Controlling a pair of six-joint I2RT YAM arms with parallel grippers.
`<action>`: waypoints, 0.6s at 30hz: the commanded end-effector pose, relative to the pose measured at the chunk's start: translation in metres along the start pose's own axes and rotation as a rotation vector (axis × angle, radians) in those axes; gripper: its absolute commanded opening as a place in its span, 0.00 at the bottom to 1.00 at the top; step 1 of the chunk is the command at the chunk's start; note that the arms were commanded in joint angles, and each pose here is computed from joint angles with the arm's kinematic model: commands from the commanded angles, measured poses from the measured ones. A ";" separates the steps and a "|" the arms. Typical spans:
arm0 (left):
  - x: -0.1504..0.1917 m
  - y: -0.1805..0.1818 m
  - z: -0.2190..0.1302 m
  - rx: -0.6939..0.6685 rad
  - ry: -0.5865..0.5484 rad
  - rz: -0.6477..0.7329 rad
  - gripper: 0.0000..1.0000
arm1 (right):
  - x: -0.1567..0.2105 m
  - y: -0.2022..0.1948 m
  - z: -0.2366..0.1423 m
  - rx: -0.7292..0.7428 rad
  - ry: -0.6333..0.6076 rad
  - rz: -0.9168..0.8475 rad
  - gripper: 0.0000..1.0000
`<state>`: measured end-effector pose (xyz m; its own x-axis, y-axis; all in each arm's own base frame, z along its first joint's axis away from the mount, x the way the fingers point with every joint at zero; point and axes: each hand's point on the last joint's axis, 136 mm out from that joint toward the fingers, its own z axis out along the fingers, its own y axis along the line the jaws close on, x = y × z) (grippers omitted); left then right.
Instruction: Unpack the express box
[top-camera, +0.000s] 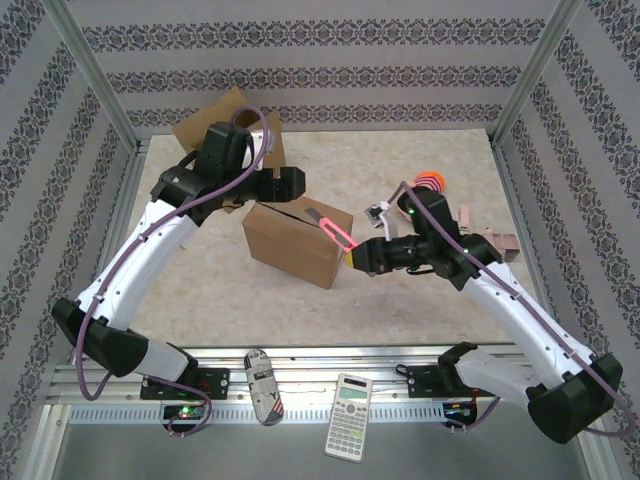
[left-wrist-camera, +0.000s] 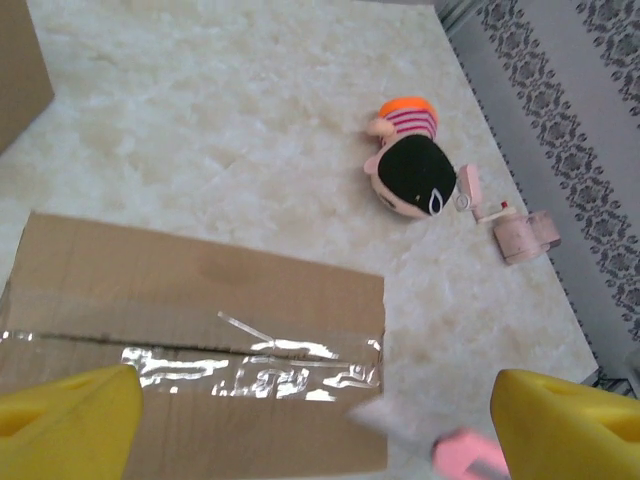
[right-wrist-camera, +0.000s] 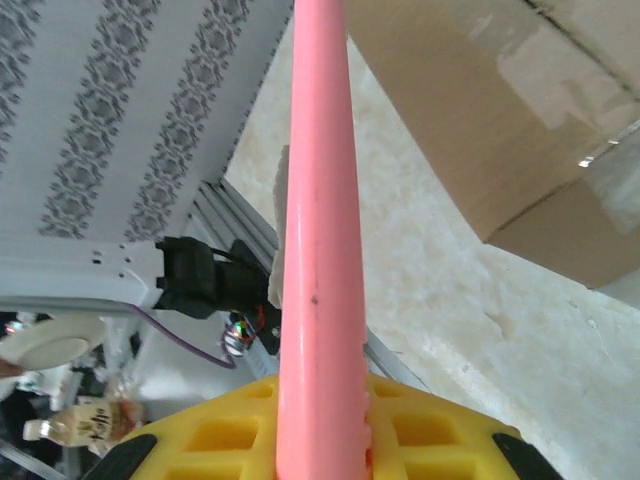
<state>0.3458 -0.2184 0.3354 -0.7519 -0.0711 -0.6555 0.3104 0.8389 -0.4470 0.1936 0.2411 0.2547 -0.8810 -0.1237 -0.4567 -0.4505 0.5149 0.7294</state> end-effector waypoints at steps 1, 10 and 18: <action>0.005 0.000 0.010 -0.039 0.049 0.001 0.91 | -0.016 -0.004 -0.005 0.150 -0.049 -0.094 0.00; 0.023 0.010 0.035 -0.148 0.147 0.031 0.91 | -0.034 0.012 0.003 0.197 -0.052 -0.163 0.00; 0.029 0.008 0.040 -0.170 0.168 0.058 0.92 | -0.049 0.014 0.009 0.256 -0.061 -0.184 0.00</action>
<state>0.3538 -0.2365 0.2833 -0.8326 0.0296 -0.5531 0.2514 0.9100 -0.3298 0.2246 0.2636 0.2647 -0.8125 -0.1977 -0.5484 -0.5198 0.6716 0.5280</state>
